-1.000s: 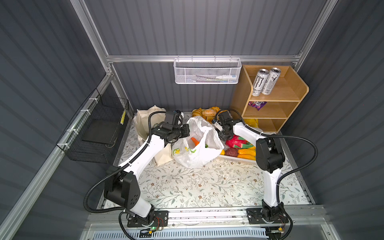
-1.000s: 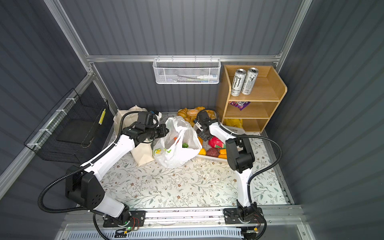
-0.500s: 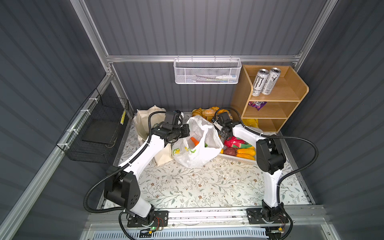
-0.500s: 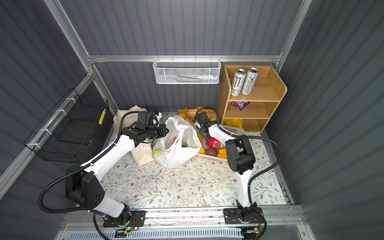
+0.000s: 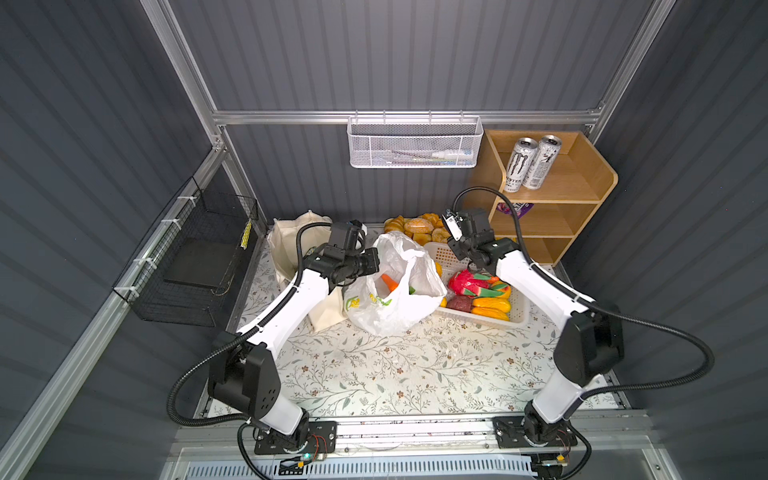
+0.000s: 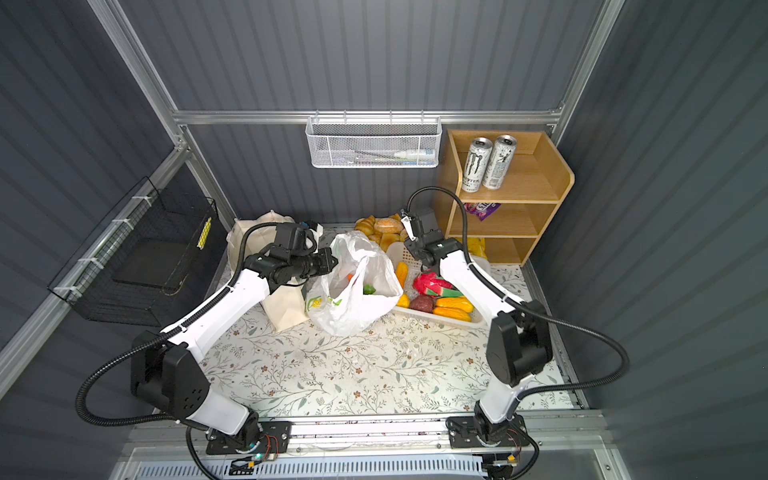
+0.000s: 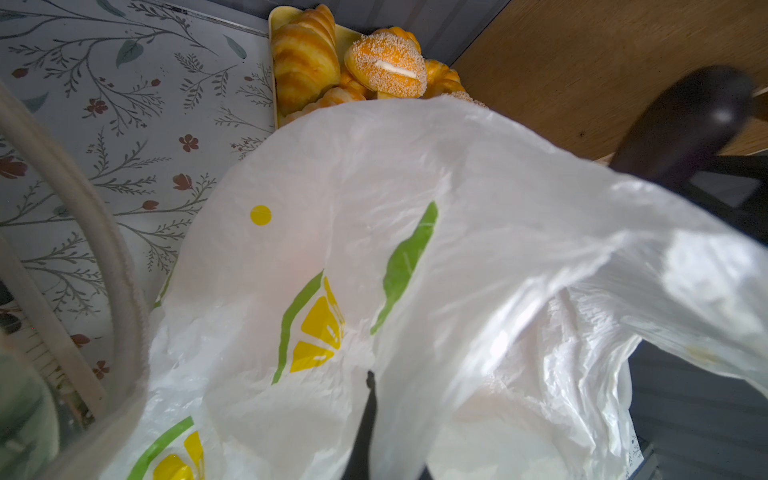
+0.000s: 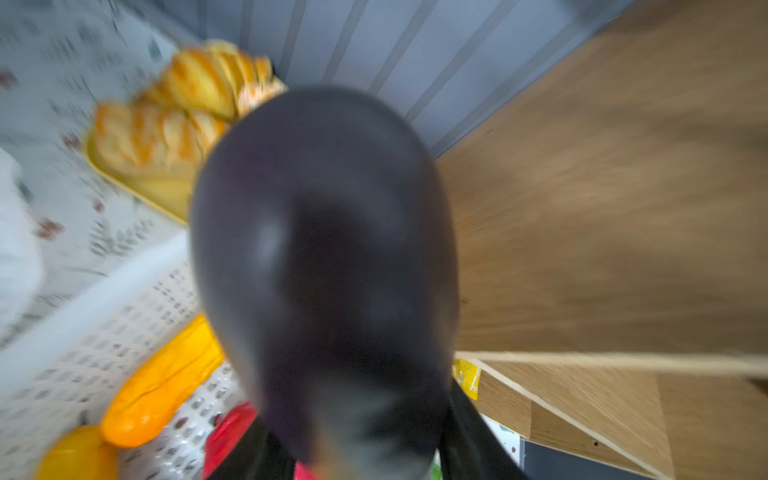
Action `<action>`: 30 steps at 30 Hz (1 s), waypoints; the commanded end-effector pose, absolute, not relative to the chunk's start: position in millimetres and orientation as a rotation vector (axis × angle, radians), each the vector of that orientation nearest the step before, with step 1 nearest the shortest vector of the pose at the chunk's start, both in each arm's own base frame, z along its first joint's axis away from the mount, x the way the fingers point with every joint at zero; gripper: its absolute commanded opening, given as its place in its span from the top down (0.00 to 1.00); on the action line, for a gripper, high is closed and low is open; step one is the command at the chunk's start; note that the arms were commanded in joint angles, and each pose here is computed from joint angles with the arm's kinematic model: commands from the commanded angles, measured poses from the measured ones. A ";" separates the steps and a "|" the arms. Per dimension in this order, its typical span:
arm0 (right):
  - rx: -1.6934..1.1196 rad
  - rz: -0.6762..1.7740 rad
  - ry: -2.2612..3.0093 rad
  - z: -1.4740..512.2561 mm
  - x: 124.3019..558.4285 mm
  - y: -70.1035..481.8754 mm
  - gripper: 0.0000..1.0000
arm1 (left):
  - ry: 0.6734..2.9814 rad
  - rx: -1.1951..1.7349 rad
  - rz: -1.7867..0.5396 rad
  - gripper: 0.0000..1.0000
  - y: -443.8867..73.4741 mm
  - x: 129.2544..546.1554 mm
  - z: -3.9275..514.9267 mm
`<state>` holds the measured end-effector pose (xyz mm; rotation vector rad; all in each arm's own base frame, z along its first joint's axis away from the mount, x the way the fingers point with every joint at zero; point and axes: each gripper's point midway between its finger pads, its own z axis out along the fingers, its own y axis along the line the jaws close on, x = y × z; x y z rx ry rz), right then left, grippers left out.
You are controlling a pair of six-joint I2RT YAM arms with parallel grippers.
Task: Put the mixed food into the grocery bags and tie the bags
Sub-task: 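Reach into the white basket and grasp the purple eggplant with the right gripper, then carry the eggplant with the right gripper into the plastic bag mouth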
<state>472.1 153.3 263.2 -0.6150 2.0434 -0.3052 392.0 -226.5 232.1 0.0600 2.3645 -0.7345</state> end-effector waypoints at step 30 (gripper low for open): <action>-0.302 1.161 1.791 368.5 285.3 240.5 0.60 | 2.337 0.081 -0.814 1.00 -237.1 395.5 242.0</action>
